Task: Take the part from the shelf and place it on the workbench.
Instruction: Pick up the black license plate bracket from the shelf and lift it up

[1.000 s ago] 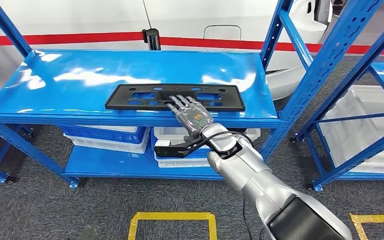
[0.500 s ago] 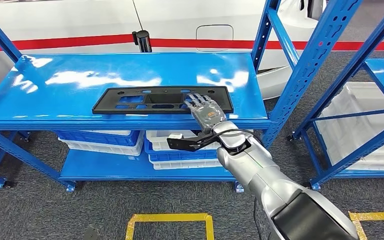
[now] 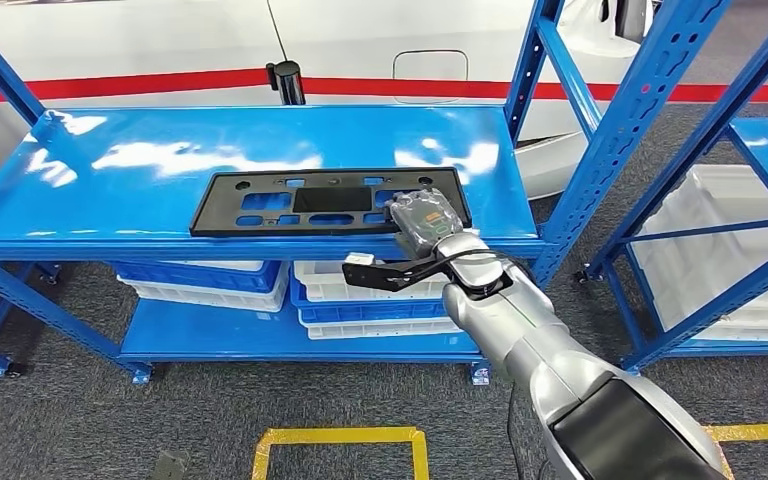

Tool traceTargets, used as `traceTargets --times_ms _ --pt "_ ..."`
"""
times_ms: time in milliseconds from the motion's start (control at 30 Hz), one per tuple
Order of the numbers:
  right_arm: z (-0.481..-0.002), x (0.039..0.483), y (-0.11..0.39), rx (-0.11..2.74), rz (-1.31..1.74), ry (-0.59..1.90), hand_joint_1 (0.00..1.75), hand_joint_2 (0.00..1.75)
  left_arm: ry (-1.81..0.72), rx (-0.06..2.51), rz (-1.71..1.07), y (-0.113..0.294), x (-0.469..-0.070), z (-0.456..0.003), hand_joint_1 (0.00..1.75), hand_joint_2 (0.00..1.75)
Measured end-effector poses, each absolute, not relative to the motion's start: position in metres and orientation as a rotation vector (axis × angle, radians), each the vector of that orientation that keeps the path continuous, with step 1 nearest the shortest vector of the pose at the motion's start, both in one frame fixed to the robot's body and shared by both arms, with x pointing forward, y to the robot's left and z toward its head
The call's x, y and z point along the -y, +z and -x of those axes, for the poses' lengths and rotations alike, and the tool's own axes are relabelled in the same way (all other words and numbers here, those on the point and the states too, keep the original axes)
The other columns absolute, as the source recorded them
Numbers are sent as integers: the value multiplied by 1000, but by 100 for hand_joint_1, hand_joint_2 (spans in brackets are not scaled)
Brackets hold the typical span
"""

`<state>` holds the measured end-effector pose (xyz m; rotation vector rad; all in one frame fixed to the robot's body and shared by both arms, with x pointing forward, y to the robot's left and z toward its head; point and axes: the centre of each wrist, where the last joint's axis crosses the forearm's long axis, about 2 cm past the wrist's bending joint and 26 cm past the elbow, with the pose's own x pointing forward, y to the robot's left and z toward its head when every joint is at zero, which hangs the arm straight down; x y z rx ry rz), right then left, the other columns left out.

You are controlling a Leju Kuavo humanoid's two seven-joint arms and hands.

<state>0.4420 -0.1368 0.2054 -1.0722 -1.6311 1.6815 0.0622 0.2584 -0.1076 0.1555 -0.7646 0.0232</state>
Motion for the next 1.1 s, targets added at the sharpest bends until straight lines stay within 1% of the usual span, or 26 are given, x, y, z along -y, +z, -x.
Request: traceTargets --times_ms 233,633,867,1000,1100 --pt "-439 138 200 1678 1044 1693 170 175 -14 861 -249 -107 -257 -62 0 0" --pt "-436 136 207 1806 1040 1664 170 175 57 930 -316 -104 -244 -65 0 0" --pt "-436 134 214 1851 1048 1644 164 175 93 945 -294 -104 -242 -66 0 0" --pt "-435 133 216 1867 1050 1643 165 175 106 950 -276 -104 -241 -66 0 0" --pt "-434 132 217 1877 1053 1642 163 175 104 953 -270 -104 -240 -65 0 0"
